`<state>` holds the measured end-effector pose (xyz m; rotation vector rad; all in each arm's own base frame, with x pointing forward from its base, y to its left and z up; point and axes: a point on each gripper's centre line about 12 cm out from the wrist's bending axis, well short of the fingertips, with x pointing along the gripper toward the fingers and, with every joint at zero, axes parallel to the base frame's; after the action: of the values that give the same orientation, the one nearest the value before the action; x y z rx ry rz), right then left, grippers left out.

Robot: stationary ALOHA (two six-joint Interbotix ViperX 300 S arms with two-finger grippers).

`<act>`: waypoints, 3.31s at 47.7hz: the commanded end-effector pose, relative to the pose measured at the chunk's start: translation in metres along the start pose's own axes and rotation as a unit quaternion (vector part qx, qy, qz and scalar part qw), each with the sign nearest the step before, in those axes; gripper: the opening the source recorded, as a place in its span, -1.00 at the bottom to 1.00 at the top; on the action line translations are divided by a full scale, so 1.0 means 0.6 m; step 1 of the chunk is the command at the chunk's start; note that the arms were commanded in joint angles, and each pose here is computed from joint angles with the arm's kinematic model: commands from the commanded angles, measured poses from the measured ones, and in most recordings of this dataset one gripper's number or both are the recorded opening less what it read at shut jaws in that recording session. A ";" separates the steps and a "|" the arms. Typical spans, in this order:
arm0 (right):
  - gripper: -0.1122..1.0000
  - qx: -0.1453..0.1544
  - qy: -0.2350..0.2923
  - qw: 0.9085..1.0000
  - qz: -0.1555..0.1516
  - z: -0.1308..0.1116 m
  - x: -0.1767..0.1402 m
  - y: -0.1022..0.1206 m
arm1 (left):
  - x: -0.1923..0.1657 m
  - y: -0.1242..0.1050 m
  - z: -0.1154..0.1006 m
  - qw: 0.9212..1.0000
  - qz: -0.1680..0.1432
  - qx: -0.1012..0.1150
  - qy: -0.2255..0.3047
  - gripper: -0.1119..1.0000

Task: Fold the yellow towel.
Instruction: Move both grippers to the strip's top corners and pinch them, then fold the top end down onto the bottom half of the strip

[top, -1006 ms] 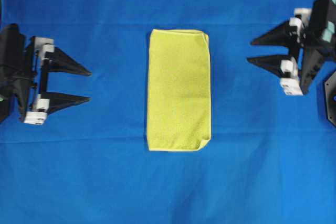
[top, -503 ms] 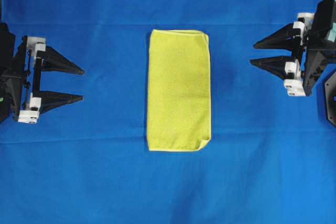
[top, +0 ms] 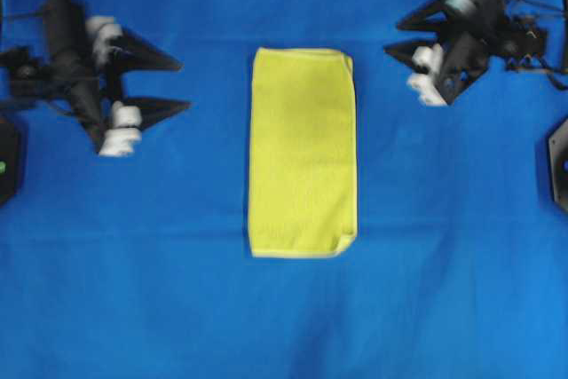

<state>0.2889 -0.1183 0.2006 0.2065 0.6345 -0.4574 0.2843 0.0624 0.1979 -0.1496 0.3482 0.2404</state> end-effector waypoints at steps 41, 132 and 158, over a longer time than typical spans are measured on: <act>0.14 0.008 0.099 0.995 0.005 -0.064 0.200 -0.017 | 0.255 0.120 -0.096 0.989 0.083 -0.021 0.120 0.39; -0.72 -0.004 0.110 0.993 0.038 -0.061 -0.003 0.144 | 0.142 -0.122 -0.037 0.973 -0.083 0.129 0.174 -0.73; -0.72 0.015 0.171 0.981 0.094 -0.149 0.046 0.235 | 0.157 -0.215 -0.138 0.960 -0.144 0.142 0.195 -0.73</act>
<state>0.3252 0.0227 0.1204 0.3648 0.9458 -0.2638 0.3748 -0.0463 0.0970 0.0289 0.7609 -0.1058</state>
